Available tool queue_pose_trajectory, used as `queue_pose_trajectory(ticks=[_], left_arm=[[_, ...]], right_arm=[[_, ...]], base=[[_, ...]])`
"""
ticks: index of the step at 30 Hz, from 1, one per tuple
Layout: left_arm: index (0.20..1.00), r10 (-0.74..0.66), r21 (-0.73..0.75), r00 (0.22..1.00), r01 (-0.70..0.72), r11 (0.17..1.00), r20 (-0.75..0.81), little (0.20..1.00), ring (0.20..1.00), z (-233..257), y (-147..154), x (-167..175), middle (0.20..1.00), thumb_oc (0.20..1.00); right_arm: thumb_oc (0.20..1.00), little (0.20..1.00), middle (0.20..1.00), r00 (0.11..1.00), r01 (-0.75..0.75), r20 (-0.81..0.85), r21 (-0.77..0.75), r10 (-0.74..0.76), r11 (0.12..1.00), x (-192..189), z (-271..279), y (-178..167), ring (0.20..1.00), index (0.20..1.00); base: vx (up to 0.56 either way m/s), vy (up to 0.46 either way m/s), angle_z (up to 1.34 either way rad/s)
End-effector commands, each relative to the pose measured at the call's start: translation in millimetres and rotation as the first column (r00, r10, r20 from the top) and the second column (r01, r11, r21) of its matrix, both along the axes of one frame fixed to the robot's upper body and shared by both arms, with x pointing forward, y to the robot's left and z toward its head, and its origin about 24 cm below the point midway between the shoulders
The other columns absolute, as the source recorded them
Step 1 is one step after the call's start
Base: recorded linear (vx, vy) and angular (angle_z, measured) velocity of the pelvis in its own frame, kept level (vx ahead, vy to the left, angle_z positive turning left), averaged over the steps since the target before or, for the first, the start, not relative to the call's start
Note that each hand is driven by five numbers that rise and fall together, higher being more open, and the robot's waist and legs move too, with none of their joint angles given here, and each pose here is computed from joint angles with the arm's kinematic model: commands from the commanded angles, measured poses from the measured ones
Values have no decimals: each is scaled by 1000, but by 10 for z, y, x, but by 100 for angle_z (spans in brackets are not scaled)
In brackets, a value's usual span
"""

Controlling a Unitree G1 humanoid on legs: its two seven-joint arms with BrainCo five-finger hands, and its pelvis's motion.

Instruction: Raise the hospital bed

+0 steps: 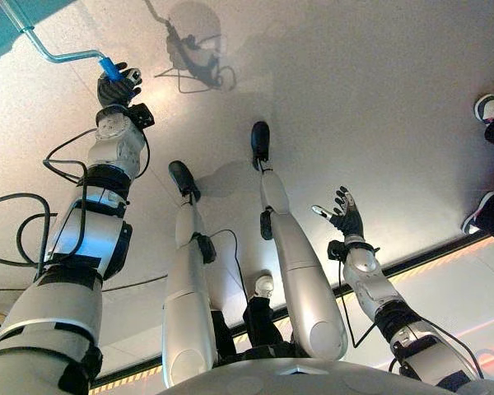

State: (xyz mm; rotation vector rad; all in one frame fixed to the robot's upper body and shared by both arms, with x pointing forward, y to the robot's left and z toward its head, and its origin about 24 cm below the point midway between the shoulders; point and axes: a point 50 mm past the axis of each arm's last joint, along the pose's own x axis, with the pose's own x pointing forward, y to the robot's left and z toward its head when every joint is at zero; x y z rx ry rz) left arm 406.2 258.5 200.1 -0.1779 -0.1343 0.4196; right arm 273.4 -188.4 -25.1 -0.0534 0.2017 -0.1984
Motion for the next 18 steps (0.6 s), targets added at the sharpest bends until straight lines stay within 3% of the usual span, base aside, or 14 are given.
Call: queue_pose_trajectory(ticks=[1,18], left_arm=[[200,31,50,996,-35,998,80,200,200,289,83,-2,200,200],[200,2,92,995,-12,996,103,200,200,373,4,22,200,200]], right_arm=[[1000,1000,1000,999,36,-22,4,-36,999,-199,-105,-108,1000,1000],[1000,1000,1000,998,-9,-58,-12,8,1000,-227,-172,-70,1000,1000]], base=[[-8,-13,5],[-1,-1,0]])
